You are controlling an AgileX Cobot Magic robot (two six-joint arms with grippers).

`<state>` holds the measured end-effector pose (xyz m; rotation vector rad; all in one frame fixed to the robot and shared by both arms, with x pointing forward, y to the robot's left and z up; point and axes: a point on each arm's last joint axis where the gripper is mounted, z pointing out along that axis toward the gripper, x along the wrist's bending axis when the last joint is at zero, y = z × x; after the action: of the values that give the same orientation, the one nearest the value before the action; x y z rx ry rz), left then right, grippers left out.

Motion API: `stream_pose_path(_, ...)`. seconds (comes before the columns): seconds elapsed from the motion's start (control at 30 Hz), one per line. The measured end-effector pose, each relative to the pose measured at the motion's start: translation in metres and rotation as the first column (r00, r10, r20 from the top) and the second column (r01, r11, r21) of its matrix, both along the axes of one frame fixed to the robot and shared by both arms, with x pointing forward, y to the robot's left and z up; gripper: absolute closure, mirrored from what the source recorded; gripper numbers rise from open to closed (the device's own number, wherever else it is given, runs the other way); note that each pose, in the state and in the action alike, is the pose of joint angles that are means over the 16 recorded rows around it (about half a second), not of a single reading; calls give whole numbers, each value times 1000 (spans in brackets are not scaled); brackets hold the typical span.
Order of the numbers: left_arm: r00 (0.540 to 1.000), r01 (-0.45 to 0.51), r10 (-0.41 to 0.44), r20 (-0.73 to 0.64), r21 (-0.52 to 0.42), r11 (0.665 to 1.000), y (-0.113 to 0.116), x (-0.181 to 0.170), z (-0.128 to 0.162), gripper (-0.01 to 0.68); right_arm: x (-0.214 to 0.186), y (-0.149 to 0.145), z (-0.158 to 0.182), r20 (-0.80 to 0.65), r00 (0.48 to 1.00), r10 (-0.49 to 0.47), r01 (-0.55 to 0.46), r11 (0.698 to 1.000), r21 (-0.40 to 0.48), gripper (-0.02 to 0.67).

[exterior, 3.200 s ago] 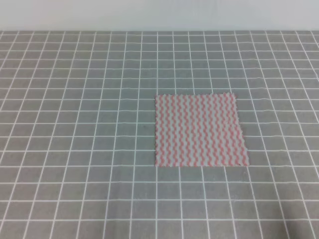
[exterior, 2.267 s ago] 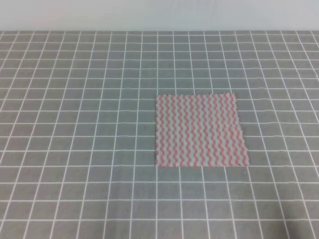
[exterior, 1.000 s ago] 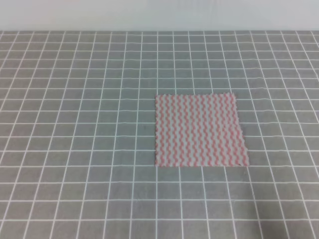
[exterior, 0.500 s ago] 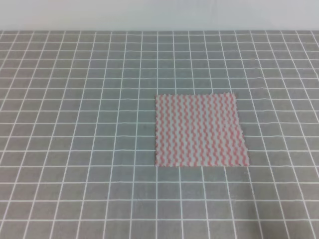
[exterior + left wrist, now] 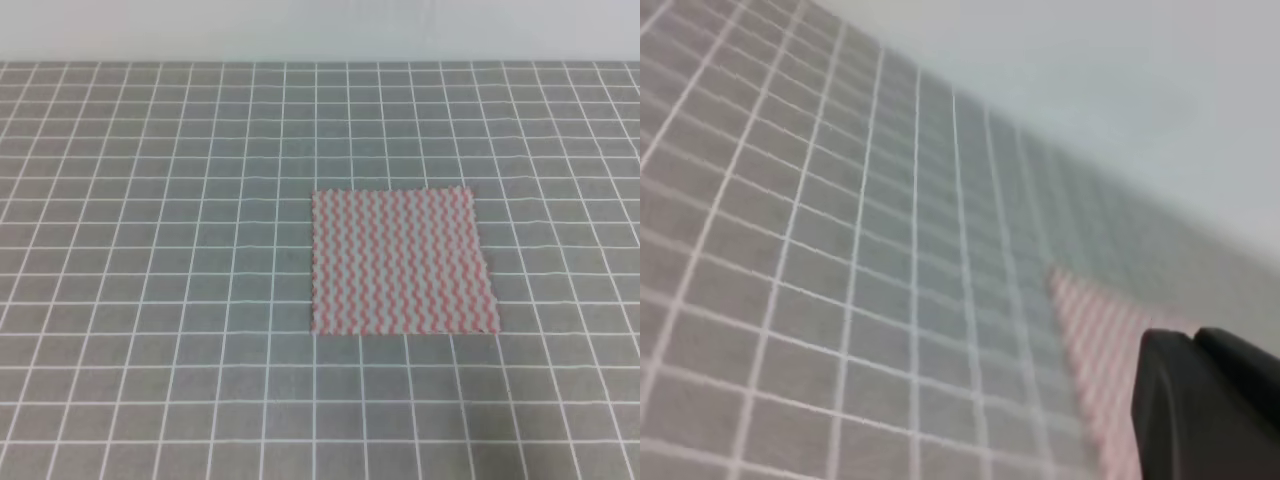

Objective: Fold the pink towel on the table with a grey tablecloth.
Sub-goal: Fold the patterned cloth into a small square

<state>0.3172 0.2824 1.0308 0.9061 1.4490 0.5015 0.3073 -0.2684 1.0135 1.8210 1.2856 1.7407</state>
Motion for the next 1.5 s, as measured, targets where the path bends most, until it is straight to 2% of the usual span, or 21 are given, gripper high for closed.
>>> stream_pose_path(0.1, 995, 73, -63, -81, 129, 989, -7, 18, 18, 675, 13, 2, 19, -9, 999, 40, -40, 993, -112, 666)
stream_pose_path(0.17, 985, 133, -106, -137, 206, 970, -12, 33, 30, 675, 24, 3, 31, -23, 997, 70, -73, 979, -189, 666)
stream_pose_path(0.27, 957, 244, -177, -232, 307, 920, -20, 61, 45, 675, 45, 6, 45, -67, 990, 125, -139, 947, -290, 666)
stream_pose_path(0.37, 910, 366, -247, -333, 365, 856, -29, 92, 54, 675, 69, 10, 53, -142, 973, 182, -222, 908, -355, 666)
stream_pose_path(0.5, 818, 525, -334, -469, 370, 767, -44, 135, 54, 675, 101, 15, 53, -276, 929, 248, -342, 861, -377, 665)
stream_pose_path(0.63, 700, 670, -409, -585, 341, 659, -65, 173, 44, 674, 134, 21, 47, -415, 861, 293, -451, 817, -360, 665)
stream_pose_path(0.8, 567, 791, -446, -693, 305, 531, -100, 209, 26, 674, 168, 29, 33, -570, 771, 285, -540, 767, -346, 665)
stream_pose_path(0.9, 517, 832, -448, -729, 305, 463, -123, 224, 17, 674, 186, 34, 25, -634, 733, 247, -565, 740, -365, 665)
stream_pose_path(1.0, 494, 854, -444, -747, 321, 408, -146, 234, 11, 675, 202, 40, 20, -668, 717, 199, -575, 712, -404, 665)
stream_pose_path(1.1, 489, 863, -439, -754, 345, 370, -166, 241, 8, 675, 218, 48, 16, -685, 713, 152, -576, 684, -448, 665)
stream_pose_path(1.23, 494, 865, -443, -748, 368, 342, -185, 246, 8, 675, 234, 59, 9, -699, 706, 114, -582, 656, -480, 665)
stream_pose_path(1.5, 486, 872, -466, -739, 377, 312, -203, 248, 11, 675, 253, 74, -8, -739, 663, 121, -612, 655, -442, 615)
